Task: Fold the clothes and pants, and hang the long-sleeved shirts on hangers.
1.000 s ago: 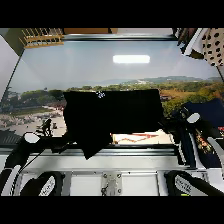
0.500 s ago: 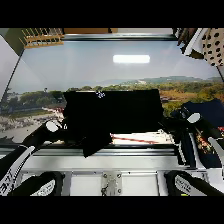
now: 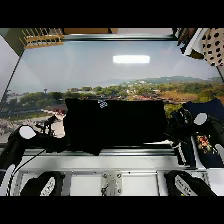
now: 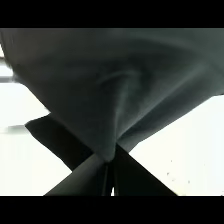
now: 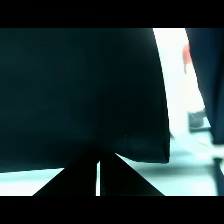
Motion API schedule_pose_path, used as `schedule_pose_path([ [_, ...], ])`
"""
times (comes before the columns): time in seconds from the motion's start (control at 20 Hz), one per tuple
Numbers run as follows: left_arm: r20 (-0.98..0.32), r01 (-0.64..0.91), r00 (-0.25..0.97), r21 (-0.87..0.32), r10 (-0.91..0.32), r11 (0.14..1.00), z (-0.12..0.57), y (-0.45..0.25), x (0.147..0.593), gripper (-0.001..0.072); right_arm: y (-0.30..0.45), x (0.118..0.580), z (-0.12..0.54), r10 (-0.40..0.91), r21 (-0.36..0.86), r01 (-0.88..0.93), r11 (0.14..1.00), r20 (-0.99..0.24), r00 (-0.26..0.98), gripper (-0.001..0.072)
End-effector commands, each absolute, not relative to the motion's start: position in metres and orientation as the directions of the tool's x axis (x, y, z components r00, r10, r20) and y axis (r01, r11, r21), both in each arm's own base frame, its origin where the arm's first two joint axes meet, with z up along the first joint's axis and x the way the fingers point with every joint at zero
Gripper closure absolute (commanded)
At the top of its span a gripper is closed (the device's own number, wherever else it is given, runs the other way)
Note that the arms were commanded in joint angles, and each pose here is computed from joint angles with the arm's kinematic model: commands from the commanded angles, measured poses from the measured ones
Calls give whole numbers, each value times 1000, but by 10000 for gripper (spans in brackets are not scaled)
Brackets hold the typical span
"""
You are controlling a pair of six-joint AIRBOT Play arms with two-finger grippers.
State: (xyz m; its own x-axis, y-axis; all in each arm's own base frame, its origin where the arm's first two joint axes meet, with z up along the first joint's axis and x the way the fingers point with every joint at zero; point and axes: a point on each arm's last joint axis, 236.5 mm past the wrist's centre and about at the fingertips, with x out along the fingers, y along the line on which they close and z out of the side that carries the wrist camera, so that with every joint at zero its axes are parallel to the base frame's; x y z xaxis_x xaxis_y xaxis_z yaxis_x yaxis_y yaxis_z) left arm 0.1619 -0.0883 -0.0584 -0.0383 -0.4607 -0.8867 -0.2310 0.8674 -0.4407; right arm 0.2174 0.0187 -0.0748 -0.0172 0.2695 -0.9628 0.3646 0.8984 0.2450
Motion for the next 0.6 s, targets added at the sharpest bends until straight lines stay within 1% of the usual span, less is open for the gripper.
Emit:
schedule_pose_path([
  [0.0,-890,-190,-22,-444,-456,876,-35,-85,143,702,15,188,-66,248,196,326,925,-961,-125,699],
  [0.1,-895,-172,22,-443,-446,880,-23,-82,159,702,14,195,-61,246,199,325,924,-963,-109,700],
  [0.2,-896,-171,40,-443,-443,880,-15,-78,182,702,11,212,-50,239,204,333,921,-968,-68,700],
  [0.4,-893,-134,-1,-446,-450,885,-16,-72,226,702,13,254,-33,227,212,288,934,-974,-17,700],
  [0.55,-893,-125,-16,-445,-450,887,-22,-66,260,701,20,289,-33,222,213,259,942,-975,-6,700],
])
